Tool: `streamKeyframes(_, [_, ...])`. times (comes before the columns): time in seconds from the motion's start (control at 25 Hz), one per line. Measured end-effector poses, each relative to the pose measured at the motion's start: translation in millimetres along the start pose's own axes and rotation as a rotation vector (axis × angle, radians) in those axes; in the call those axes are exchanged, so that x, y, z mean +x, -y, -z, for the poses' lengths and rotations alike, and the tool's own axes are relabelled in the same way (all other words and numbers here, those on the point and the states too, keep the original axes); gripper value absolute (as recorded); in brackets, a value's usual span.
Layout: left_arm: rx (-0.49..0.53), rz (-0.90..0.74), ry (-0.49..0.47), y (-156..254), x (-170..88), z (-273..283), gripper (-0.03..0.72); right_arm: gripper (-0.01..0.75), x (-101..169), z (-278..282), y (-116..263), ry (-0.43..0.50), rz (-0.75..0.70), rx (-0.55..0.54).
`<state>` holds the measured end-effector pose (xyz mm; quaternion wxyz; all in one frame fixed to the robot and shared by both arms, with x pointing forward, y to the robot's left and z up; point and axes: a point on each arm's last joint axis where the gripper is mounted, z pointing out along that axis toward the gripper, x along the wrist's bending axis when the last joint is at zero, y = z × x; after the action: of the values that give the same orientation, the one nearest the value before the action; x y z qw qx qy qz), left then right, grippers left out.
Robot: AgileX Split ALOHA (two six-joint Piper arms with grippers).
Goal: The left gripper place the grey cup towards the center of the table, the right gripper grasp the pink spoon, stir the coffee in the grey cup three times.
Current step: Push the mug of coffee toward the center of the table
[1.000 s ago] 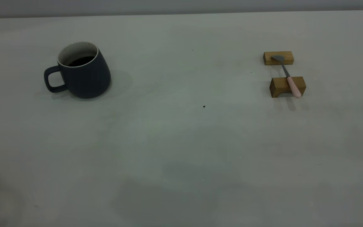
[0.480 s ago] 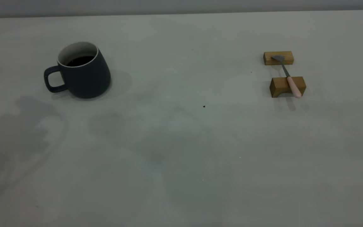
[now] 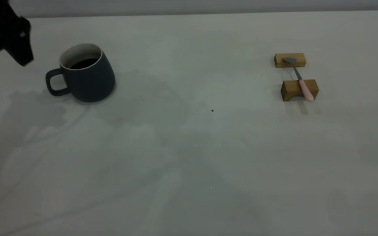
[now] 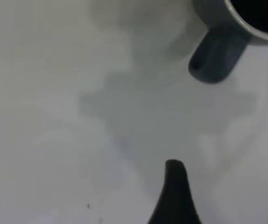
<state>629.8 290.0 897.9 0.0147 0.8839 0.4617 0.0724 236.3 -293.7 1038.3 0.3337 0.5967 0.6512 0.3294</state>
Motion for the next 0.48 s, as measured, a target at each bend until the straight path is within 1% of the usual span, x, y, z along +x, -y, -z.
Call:
streamKeyframes(0.08, [0.018, -0.033, 0.020, -7, 3, -14, 0.666, 0.238, 0, 0, 0, 0.000, 0.000, 0.000])
streamKeyframes(0.28, [0.020, -0.140, 0.063, -21, 6, -44, 0.662, 0.238, 0, 0, 0, 0.000, 0.000, 0.000])
streamKeyframes(0.48, [0.030, -0.206, 0.076, -32, 2, -68, 0.635, 0.238, 0, 0, 0, 0.000, 0.000, 0.000])
